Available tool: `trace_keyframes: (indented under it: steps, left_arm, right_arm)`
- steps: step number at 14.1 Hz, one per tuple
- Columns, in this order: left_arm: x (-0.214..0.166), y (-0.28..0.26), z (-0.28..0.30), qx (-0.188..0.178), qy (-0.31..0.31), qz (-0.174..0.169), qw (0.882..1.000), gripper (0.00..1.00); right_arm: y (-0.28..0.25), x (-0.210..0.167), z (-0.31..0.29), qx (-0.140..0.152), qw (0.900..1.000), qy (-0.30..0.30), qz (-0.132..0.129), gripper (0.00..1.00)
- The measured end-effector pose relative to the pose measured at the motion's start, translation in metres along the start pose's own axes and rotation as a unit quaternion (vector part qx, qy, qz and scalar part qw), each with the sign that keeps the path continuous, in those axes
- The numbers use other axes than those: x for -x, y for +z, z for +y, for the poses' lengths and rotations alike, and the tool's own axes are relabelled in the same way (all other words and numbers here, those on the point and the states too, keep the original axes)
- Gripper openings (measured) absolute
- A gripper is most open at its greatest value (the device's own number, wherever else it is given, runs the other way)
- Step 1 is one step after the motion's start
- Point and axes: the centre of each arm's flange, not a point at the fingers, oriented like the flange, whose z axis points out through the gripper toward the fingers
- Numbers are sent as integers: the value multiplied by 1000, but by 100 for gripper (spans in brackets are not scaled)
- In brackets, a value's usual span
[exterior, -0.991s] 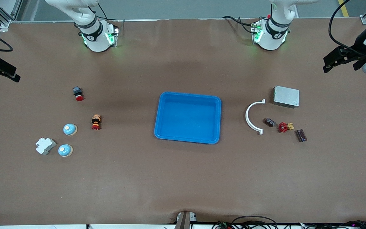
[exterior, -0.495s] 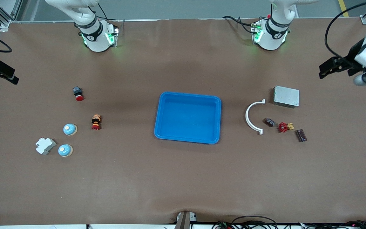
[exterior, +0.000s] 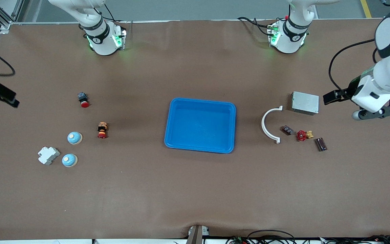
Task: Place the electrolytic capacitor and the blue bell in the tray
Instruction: 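Reach the right gripper to a blue bell while the left gripper reaches a capacitor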
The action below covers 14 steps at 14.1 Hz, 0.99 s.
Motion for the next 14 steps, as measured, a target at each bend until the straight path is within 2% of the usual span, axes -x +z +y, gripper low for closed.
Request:
trace_keyframes:
  steps: [3,7,14]
  left_arm:
    - [-1,45,9,2,-13,7,1000,100]
    - [5,105,23,8,-60,27,998,100]
    - [21,181,48,27,-189,46,980,100]
  right_arm:
    - [74,-26,4,0,1000,5,-5,100]
    - [140,-27,12,-1,1000,9,10,100]
    - [256,-46,36,0,1000,-3,9,100]
